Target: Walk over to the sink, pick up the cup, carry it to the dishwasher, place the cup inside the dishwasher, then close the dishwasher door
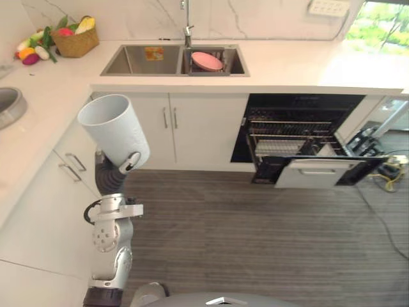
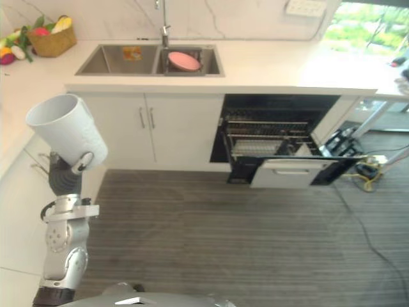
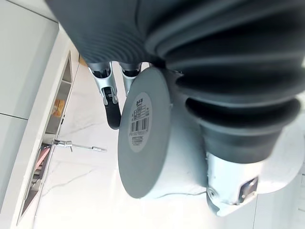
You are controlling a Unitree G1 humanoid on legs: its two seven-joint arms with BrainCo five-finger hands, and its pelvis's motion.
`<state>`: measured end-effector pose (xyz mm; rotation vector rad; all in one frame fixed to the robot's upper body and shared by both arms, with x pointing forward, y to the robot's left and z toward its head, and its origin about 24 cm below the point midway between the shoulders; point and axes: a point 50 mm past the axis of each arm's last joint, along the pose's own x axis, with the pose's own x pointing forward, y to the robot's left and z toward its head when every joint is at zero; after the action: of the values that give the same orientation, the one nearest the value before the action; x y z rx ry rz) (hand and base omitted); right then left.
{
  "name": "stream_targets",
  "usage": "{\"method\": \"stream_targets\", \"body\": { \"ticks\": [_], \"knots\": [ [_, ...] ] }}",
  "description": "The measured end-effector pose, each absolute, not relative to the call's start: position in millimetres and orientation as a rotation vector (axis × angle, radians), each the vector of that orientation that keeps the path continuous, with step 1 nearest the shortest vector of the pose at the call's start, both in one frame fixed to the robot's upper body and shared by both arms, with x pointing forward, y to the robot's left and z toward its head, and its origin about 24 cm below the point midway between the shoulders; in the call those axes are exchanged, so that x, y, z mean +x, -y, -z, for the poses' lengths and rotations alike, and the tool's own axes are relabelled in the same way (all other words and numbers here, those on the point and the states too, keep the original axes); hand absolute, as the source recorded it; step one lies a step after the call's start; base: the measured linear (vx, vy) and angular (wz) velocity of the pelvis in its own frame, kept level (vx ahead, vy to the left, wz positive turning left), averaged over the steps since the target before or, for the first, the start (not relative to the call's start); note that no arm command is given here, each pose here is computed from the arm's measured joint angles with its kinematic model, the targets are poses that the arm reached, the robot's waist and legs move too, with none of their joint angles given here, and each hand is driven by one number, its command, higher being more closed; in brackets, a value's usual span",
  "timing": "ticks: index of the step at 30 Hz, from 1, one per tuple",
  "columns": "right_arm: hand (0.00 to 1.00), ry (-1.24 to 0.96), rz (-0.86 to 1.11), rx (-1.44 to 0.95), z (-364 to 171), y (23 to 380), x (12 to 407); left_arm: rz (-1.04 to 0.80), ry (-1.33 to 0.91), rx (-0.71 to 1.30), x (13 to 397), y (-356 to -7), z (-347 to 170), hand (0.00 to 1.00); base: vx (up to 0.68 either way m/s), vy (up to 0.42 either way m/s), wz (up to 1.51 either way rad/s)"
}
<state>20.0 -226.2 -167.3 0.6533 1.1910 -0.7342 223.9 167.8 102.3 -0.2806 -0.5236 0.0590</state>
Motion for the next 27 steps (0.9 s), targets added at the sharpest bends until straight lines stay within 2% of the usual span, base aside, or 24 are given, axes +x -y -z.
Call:
{"method": "stream_targets", "body": {
  "ticks": [3,5,11,13,15,18,27],
  "knots": [
    [0.00,-1.158,0.731,0.662,166,226,27,-0.065,0.520,-0.268,225,-167,-102,1.00,0.21,0.155,0.18],
    [0.00,-1.167,0.702,0.697,168,213,29,-0.078,0.518,-0.268,225,-168,-102,1.00,0.16,0.013,0.26],
    [0.00,-1.191,0.676,0.746,170,204,28,0.062,0.481,-0.252,226,-148,-97,1.00,0.32,-0.131,0.64],
    [0.00,-1.204,0.690,0.736,170,213,23,0.093,0.461,-0.239,226,-147,-92,1.00,0.50,-0.185,0.11],
    [0.00,-1.171,0.670,0.705,167,223,39,0.120,0.479,-0.215,229,-149,-96,1.00,0.38,-0.101,-0.37],
    [0.00,-1.154,0.646,0.725,168,217,45,0.171,0.503,-0.199,235,-144,-102,1.00,0.28,-0.092,-0.18],
    [0.00,-1.167,0.703,0.700,167,228,20,0.252,0.478,-0.207,235,-126,-96,1.00,0.24,-0.028,-0.12]
  ]
}}
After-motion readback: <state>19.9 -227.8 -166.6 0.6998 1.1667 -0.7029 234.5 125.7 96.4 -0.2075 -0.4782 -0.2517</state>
